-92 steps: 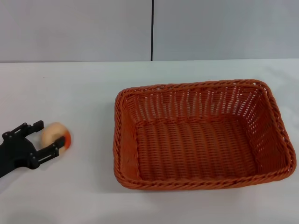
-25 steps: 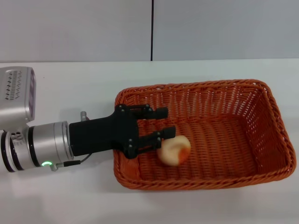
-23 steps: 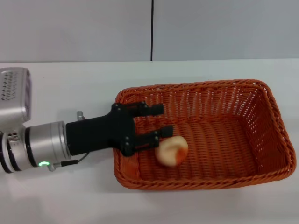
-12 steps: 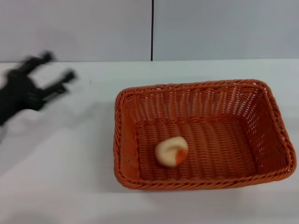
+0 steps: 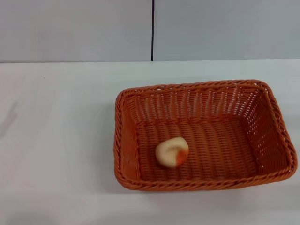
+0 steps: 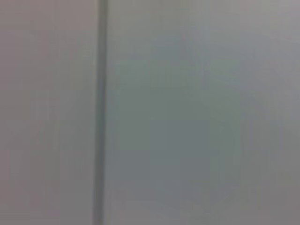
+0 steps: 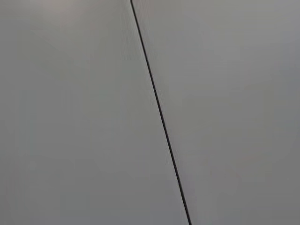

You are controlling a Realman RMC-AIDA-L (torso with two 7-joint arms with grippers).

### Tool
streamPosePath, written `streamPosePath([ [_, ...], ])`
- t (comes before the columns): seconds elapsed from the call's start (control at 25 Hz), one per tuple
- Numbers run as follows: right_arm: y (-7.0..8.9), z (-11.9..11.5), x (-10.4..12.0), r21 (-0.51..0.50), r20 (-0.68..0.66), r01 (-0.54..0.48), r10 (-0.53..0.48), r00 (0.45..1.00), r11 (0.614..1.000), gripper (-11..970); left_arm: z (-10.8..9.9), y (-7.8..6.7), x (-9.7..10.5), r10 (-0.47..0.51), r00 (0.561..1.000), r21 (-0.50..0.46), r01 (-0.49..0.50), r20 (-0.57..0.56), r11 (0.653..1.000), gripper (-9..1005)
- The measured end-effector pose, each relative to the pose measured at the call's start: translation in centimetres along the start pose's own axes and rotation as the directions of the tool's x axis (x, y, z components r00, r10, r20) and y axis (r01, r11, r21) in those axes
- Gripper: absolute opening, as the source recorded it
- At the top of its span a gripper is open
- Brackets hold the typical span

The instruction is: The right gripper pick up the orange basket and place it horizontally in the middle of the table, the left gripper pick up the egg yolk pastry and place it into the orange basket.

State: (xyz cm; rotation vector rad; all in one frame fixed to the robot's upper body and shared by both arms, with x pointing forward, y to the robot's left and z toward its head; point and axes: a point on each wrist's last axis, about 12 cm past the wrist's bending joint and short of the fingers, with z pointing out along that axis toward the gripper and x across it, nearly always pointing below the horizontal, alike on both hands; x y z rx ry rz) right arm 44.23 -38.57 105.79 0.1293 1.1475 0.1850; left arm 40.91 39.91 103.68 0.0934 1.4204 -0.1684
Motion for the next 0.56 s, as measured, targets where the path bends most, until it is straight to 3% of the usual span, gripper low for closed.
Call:
streamPosePath([
  [0.2, 0.0, 0.3, 0.2, 0.024, 0.007, 0.000, 0.000, 1.000, 1.000, 536, -2.7, -0.7, 0.4, 0.028, 0.998, -0.111, -0.021, 0.056, 0.994, 816],
  [0.4, -0.1, 0.0, 0.1, 0.033, 0.009, 0.004, -0.004, 1.000, 0.999, 640, -3.7, -1.3, 0.6, 0.034, 0.997, -0.132, -0.025, 0.063, 0.991, 817],
  [0.56, -0.2, -0.3, 0.1, 0.039, 0.007, 0.005, -0.005, 1.000, 0.999, 682, -4.4, -2.7, 1.5, 0.052, 0.997, -0.156, -0.043, 0.049, 0.987, 818],
])
